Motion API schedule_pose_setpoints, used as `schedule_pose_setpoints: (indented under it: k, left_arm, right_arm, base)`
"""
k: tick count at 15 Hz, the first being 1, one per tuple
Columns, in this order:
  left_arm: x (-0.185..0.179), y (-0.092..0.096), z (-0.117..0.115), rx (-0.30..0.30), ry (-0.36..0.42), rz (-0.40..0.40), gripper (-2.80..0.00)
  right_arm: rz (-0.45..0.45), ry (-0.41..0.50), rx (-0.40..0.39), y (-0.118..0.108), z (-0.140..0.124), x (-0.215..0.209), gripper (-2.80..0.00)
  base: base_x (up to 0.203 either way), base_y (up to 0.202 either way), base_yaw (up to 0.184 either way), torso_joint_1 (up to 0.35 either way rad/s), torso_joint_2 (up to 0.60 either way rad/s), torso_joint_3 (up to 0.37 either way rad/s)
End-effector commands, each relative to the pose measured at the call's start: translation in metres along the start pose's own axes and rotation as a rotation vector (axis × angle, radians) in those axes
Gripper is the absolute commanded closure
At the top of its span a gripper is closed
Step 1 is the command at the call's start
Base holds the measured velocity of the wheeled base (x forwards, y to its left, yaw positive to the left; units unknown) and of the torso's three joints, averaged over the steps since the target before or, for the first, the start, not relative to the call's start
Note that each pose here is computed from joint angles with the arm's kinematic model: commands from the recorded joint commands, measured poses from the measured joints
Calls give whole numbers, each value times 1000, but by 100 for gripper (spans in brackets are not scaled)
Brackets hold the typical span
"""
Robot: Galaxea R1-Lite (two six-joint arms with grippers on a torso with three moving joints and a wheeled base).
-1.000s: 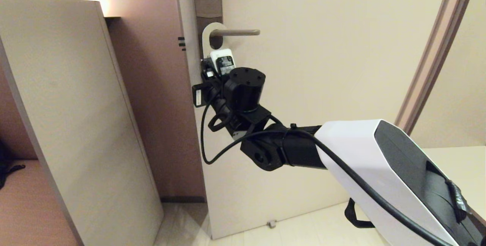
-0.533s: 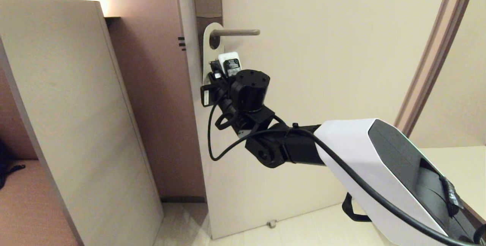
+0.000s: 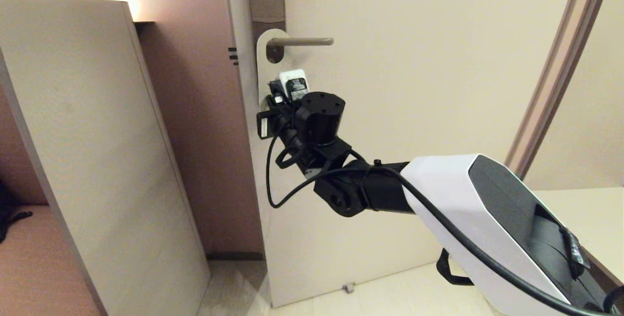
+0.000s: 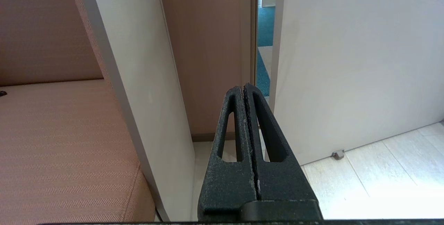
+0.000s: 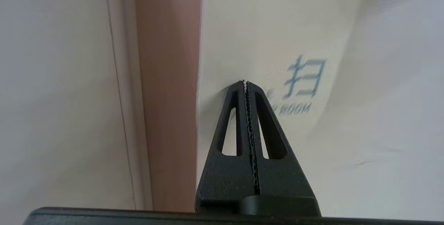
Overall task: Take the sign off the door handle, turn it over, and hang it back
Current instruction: Hang the sign back with the other side facing out
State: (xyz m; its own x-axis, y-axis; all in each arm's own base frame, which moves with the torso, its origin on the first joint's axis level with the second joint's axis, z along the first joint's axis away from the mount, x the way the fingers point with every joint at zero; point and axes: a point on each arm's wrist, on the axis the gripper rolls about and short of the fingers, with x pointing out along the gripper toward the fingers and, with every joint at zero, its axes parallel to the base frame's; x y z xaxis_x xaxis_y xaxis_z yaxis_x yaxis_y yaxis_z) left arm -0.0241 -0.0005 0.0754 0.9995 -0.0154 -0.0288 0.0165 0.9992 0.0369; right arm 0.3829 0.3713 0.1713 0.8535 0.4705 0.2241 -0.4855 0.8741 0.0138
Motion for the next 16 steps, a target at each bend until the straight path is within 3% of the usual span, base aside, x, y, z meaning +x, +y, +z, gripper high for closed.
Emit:
schedule_pose_setpoints:
  k: [1, 8, 13, 16]
  left_arm:
    - [0, 0, 0, -1, 2, 0, 0]
    - [0, 0, 0, 1, 2, 0, 0]
    - [0, 0, 0, 1, 2, 0, 0]
    - [0, 0, 0, 1, 2, 0, 0]
  right_arm:
    - [0, 11, -4, 1, -9, 1, 0]
    - [52, 30, -11, 1, -20, 2, 0]
    - [43, -10, -2, -5, 3, 1, 0]
    - [35, -63, 15, -10, 34, -1, 0]
  base:
    - [0, 0, 0, 0, 0, 0]
    - [0, 0, 0, 0, 0, 0]
    - [0, 0, 0, 0, 0, 0]
    - [0, 0, 0, 0, 0, 0]
